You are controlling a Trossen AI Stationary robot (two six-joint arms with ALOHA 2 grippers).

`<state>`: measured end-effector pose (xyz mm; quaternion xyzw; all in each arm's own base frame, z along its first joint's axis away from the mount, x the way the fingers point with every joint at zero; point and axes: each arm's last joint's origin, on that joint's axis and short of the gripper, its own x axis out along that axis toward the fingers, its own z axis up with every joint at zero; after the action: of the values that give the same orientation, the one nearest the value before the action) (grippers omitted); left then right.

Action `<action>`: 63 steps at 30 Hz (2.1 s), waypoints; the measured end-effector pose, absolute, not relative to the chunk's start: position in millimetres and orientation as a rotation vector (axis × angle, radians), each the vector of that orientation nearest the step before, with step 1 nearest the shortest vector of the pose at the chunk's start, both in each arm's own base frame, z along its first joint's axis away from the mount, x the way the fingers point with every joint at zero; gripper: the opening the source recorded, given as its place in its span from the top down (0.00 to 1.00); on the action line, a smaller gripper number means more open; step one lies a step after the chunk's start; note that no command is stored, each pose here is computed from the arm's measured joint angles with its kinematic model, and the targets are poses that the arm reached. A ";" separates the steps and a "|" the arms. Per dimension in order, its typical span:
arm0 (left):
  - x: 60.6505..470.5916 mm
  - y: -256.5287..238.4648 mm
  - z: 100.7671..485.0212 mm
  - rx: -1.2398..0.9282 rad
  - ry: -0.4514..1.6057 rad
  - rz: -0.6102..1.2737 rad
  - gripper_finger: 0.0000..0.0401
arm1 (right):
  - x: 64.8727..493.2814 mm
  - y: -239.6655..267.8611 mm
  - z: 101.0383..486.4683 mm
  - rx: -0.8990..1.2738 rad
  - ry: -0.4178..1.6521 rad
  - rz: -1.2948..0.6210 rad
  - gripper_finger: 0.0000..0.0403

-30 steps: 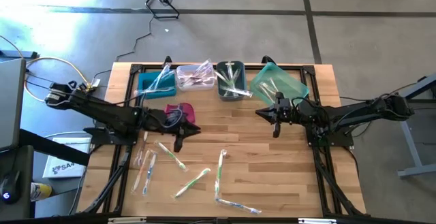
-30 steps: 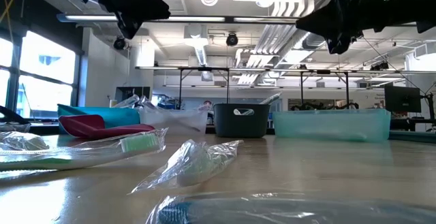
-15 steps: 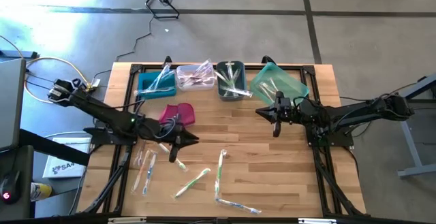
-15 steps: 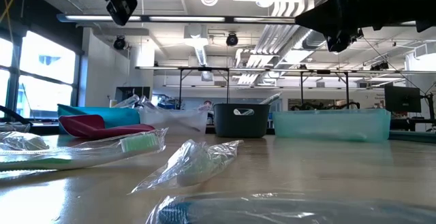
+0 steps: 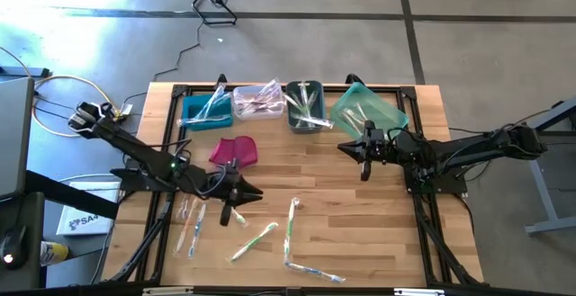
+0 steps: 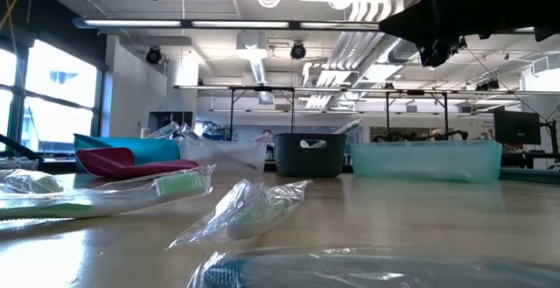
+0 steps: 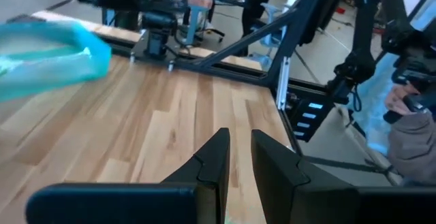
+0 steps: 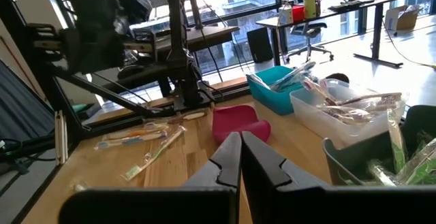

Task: Pick & Place Toothbrushes
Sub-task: Put the green toothbrush into the dark blue bin

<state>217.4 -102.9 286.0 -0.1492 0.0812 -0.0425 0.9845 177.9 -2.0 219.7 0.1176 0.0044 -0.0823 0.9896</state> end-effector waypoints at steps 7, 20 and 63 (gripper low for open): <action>230.1 -118.5 295.9 -0.275 0.247 -0.066 0.85 | 177.9 -2.0 219.7 0.236 0.009 -0.165 0.99; 251.4 -150.8 328.3 -0.303 0.483 -0.036 0.86 | 178.0 -1.8 219.5 0.261 0.009 -0.158 0.99; 271.5 -167.6 234.9 -0.672 1.068 0.203 0.79 | 178.0 -0.4 217.0 0.291 0.039 -0.114 0.99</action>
<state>271.5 -167.6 234.9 -0.3136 0.4982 0.0948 0.8028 178.0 -0.4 217.0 0.1450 0.0197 -0.0569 0.9876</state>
